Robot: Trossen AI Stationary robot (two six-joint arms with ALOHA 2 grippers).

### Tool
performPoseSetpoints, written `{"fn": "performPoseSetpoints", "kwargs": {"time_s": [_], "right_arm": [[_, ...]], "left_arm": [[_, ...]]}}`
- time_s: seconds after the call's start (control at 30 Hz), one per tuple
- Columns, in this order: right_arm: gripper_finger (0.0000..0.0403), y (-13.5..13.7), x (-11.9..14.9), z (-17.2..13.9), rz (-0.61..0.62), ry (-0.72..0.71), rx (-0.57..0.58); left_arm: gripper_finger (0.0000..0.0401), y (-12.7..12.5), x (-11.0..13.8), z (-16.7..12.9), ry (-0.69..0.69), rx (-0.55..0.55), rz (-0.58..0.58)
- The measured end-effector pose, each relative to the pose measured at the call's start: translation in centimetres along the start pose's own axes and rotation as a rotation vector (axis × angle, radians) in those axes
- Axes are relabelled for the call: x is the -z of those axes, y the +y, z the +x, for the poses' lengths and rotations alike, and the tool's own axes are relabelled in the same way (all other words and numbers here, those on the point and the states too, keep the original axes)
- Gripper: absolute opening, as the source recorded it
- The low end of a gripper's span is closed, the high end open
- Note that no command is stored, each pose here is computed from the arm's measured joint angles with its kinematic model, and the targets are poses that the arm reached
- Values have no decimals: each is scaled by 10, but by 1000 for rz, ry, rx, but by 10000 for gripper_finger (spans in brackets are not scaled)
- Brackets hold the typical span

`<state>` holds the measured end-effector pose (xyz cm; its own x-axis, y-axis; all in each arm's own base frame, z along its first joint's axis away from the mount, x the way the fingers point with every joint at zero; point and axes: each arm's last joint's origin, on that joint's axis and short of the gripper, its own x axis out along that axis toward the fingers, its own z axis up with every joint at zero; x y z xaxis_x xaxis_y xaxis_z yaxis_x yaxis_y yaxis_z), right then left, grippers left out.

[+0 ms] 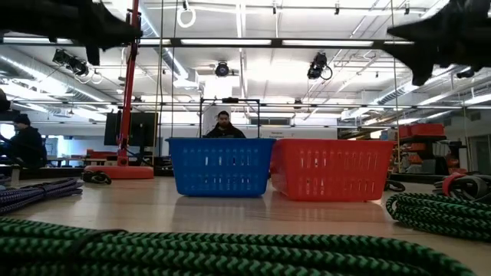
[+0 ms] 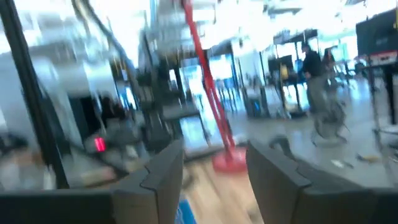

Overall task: Pick & Place USB Port
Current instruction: Put the black charger cable into the red bin

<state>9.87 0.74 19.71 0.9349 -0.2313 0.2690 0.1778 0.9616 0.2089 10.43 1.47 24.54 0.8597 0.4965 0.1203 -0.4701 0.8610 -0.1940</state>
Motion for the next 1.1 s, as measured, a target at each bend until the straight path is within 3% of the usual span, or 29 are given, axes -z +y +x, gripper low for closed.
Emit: {"fn": "performPoseSetpoints", "kwargs": {"time_s": [0.17, 0.4, 0.67, 0.87, 1.1], "right_arm": [[178, 0, -13, -1, 42, -128, 18], [178, 1, -12, -1, 55, -115, -26], [178, 4, -7, 0, 30, -57, -135], [178, 3, 1, 0, 52, 22, -112], [178, 3, 0, 0, 54, 16, -113]], "left_arm": [[25, -7, 32, 16, 270, 36, 120], [25, -14, 73, 30, 594, 145, 359], [32, -27, 63, 49, 967, 123, 520], [95, -40, 65, 60, 1218, 117, 638], [178, -48, 95, 67, 1375, 140, 721]]}}
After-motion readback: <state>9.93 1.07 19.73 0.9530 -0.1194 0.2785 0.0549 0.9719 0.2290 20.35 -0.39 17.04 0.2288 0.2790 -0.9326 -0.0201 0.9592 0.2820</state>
